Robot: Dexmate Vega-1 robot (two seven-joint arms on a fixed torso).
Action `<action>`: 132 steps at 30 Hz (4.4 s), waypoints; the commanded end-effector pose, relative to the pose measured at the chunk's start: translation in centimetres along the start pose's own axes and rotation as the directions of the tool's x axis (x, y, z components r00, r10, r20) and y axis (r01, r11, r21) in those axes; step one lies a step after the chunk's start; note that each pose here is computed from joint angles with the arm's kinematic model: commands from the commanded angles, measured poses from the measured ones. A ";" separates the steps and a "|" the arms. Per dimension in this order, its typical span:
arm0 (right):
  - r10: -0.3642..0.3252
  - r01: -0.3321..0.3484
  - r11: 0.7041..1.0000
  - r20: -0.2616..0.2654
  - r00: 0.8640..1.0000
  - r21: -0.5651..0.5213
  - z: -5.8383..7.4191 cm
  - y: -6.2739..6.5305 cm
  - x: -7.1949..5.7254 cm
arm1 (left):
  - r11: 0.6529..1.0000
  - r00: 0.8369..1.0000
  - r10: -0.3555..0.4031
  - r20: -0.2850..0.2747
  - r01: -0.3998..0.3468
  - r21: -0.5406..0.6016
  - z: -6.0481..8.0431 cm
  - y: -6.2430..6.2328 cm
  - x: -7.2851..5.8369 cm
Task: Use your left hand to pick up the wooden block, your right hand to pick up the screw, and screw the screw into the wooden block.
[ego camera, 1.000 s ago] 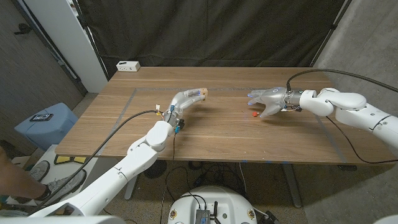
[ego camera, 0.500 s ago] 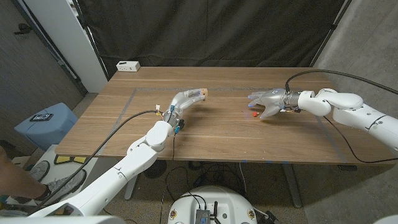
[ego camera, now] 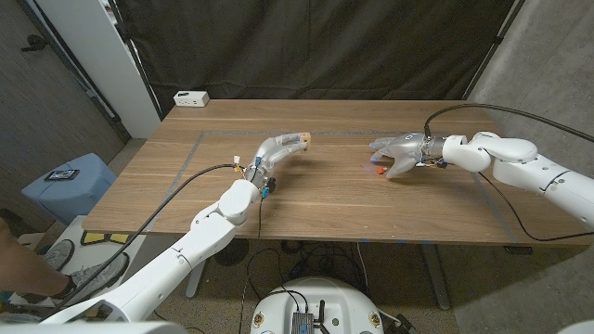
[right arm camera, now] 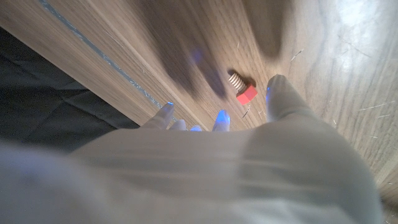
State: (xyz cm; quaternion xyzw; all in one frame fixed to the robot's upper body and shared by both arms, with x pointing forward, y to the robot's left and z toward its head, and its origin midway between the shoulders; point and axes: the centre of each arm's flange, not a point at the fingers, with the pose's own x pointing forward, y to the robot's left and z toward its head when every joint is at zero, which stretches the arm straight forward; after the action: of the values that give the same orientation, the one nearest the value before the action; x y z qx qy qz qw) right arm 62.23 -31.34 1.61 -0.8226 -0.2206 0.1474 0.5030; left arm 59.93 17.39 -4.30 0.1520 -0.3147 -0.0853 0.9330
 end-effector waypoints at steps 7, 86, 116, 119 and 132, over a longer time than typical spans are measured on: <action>-0.009 0.009 1.000 0.004 1.000 0.017 -0.1 0.3 0.5 | 1.000 1.000 -0.009 -0.005 0.009 -0.001 -0.2 -0.3 0.2; -0.083 0.083 0.995 0.016 0.996 -0.060 0.2 0.8 1.5 | 0.998 0.998 -0.057 -0.026 0.057 -0.011 -0.7 -1.2 1.5; -0.067 0.068 0.996 0.021 0.998 -0.061 0.1 0.7 1.2 | 0.998 0.998 -0.061 -0.034 0.060 -0.014 -0.9 -1.5 1.9; -0.065 0.066 0.996 0.023 0.998 -0.057 0.3 0.7 1.3 | 0.998 0.998 -0.060 -0.035 0.059 -0.014 -0.9 -1.5 1.9; -0.076 0.078 0.995 0.025 0.997 -0.058 0.4 0.7 1.4 | 0.998 0.997 -0.059 -0.039 0.059 -0.016 -1.1 -1.5 1.8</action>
State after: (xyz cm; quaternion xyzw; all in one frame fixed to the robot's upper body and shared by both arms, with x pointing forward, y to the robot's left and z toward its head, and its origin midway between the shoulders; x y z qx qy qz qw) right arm 63.38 -30.70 0.81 -0.8276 -0.2585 0.1328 0.4802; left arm 61.86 15.74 -4.39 0.1569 -0.2934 -0.1130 0.9363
